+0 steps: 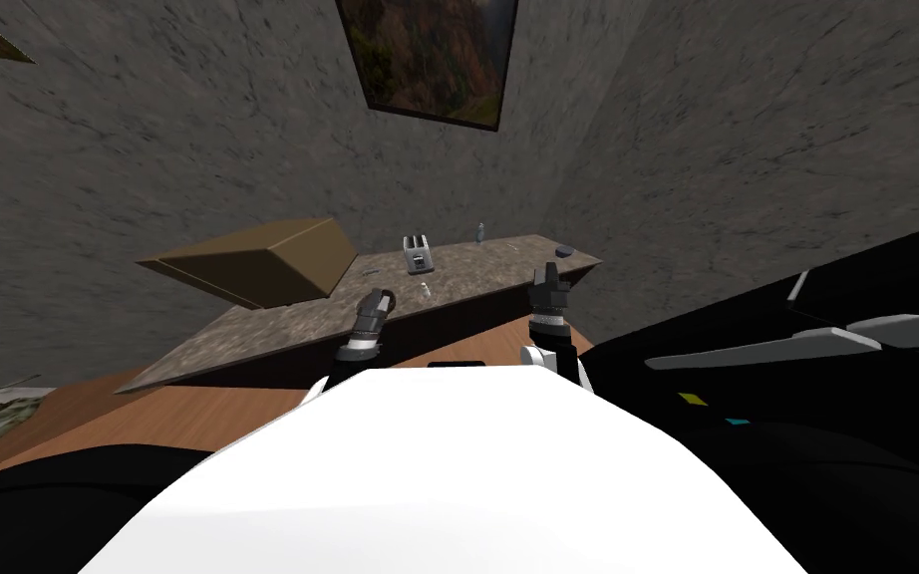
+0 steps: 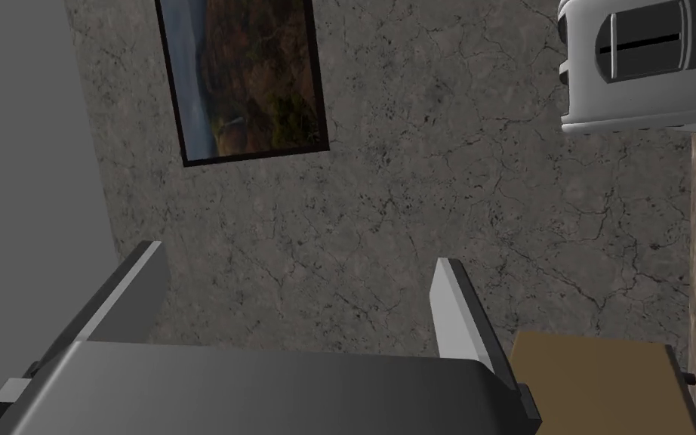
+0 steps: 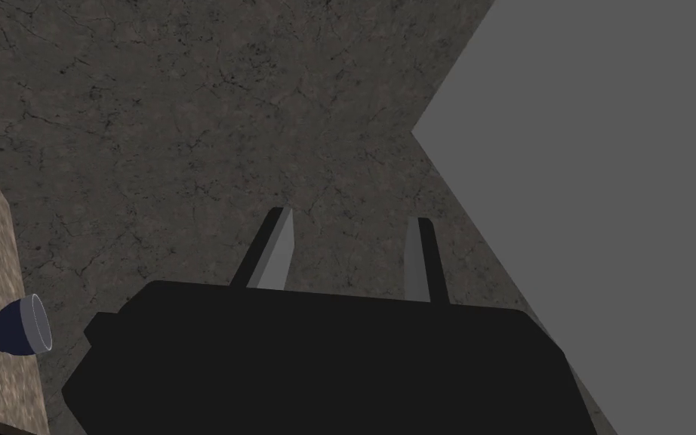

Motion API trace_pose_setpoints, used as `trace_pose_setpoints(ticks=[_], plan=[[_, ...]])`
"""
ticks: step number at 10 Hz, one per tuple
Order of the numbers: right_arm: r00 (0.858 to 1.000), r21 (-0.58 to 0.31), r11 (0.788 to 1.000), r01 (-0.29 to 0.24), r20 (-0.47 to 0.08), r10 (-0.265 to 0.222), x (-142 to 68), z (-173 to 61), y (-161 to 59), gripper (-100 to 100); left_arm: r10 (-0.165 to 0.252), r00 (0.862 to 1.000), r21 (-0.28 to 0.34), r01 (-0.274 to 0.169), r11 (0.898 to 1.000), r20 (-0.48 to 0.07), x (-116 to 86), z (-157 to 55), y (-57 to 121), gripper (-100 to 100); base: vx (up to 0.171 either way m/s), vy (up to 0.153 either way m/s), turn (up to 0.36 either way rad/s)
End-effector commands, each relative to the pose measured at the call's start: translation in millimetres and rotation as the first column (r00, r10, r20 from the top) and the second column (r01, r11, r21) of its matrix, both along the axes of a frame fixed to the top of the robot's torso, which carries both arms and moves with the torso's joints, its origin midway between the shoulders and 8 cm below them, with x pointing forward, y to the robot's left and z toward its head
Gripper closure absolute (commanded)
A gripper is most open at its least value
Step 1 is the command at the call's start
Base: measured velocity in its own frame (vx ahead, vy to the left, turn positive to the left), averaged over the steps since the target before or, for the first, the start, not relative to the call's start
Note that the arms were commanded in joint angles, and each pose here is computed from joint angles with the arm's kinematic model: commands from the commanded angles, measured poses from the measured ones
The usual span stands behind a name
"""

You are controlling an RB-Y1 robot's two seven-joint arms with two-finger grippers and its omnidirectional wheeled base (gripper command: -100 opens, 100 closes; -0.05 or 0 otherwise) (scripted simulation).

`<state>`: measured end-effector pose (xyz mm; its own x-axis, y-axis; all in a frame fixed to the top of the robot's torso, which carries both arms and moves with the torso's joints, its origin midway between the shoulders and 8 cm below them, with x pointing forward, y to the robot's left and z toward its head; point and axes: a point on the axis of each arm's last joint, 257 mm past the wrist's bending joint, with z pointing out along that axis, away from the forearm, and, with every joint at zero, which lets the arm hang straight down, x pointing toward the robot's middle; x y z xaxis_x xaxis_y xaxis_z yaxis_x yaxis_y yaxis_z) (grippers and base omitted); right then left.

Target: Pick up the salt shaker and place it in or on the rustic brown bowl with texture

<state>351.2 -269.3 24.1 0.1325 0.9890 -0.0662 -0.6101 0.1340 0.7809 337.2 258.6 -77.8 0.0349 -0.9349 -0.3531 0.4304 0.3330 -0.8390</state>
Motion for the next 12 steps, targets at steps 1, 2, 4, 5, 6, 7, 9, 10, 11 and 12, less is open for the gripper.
trace_pose_setpoints(ticks=[1,2,4,5,6,7,9,10,11,12], plan=[[1.0,0.0,1.0,0.0,0.0,0.0,0,0,0,0,-0.007,0.998,0.038,0.009,0.999,-0.06,-6,-25,-2.4,-100,-0.122,-0.037,-0.067],[1.0,0.0,1.0,0.0,0.0,0.0,0,0,0,0,-0.015,0.992,0.082,0.026,0.996,-0.126,-13,-51,-3.2,-100,-0.163,-0.049,-0.1],[1.0,0.0,1.0,0.0,0.0,0.0,0,0,0,0,-0.025,0.977,0.149,0.057,0.987,-0.214,-23,-87,-3.6,-100,-0.168,-0.049,-0.08],[1.0,0.0,1.0,0.0,0.0,0.0,0,0,0,0,-0.027,0.971,0.171,0.069,0.983,-0.24,-26,-98,-3.5,-100,-0.133,-0.04,-0.074],[1.0,0.0,1.0,0.0,0.0,0.0,0,0,0,0,-0.028,0.964,0.195,0.081,0.977,-0.264,-29,-108,-3.1,-100,-0.083,-0.037,-0.065],[1.0,0.0,1.0,0.0,0.0,0.0,0,0,0,0,-0.026,0.952,0.246,0.106,0.963,-0.306,-33,-127,-1.5,-100,-0.045,-0.051,-0.094],[1.0,0.0,1.0,0.0,0.0,0.0,0,0,0,0,-0.018,0.939,0.306,0.13,0.943,-0.343,-34,-146,1.9,-100,0.004,-0.044,-0.074],[1.0,0.0,1.0,0.0,0.0,0.0,0,0,0,0,-0.002,0.927,0.376,0.154,0.914,-0.375,-33,-163,8.1,-100,0.066,-0.051,-0.114],[1.0,0.0,1.0,0.0,0.0,0.0,0,0,0,0,0.009,0.921,0.416,0.166,0.894,-0.389,-31,-172,12.5,-100,0.103,-0.068,-0.103],[1.0,0.0,1.0,0.0,0.0,0.0,0,0,0,0,0.023,0.916,0.458,0.179,0.871,-0.401,-29,-180,18.0,-100,0.106,-0.049,-0.077]])
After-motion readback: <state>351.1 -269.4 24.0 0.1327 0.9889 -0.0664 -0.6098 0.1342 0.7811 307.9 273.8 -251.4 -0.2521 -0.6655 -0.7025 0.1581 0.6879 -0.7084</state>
